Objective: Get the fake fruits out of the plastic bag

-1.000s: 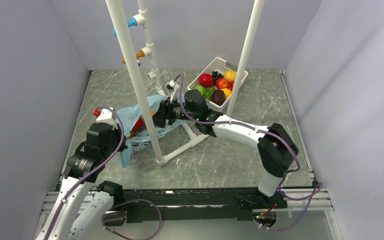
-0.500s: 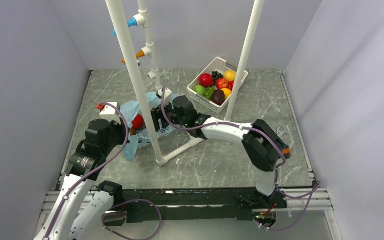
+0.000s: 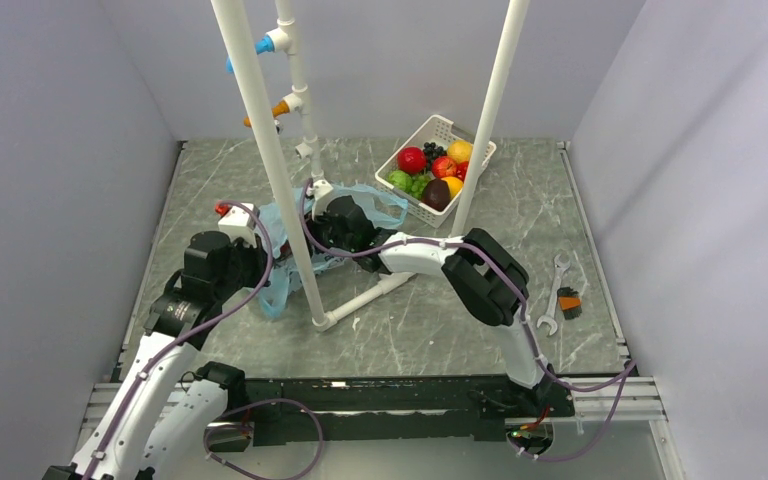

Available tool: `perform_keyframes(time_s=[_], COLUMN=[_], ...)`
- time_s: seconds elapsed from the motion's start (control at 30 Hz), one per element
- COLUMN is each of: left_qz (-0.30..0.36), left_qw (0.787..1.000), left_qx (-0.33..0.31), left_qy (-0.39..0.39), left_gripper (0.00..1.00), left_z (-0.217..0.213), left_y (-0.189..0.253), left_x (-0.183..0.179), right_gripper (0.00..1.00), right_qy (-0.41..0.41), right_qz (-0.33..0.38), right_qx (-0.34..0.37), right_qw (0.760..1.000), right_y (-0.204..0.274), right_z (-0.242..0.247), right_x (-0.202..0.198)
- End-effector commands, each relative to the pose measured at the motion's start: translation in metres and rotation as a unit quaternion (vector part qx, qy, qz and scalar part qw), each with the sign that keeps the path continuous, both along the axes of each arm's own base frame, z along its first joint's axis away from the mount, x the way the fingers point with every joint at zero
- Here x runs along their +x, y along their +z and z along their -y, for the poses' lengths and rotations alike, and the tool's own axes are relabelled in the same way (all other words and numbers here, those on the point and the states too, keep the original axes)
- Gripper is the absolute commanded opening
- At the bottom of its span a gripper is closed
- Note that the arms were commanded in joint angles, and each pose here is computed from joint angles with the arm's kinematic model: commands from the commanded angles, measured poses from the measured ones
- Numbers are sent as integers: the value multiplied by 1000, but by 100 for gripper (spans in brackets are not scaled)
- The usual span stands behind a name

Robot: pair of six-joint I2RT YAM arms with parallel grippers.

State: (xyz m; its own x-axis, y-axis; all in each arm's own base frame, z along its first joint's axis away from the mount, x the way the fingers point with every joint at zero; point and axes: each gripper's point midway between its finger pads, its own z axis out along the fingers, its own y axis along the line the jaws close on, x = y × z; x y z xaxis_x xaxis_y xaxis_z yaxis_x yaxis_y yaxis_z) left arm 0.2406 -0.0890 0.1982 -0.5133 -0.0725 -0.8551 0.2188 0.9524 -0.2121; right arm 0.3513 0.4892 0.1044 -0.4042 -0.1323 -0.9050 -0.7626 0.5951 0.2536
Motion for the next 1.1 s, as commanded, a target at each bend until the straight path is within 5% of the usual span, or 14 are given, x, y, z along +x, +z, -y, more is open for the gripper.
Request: perform_keyframes(time_s=[0.0, 0.53, 1.07], left_qz=[29, 30, 23], left_qw=[999, 999, 1000], left_qx=[-1, 3, 13], left_qy=[-19, -15, -4], left_gripper=[0, 0, 0], left_z=[6, 4, -1], left_y=[12, 12, 8], left_x=[7, 7, 9], right_gripper=[65, 74, 72], right_qy=[24, -49, -64], right_qz=[57, 72, 58], right_qx=[72, -55, -80], right_qw=[995, 995, 993], right_y=[56, -27, -44], right_z=[-28, -23, -13], right_x=[11, 56, 57])
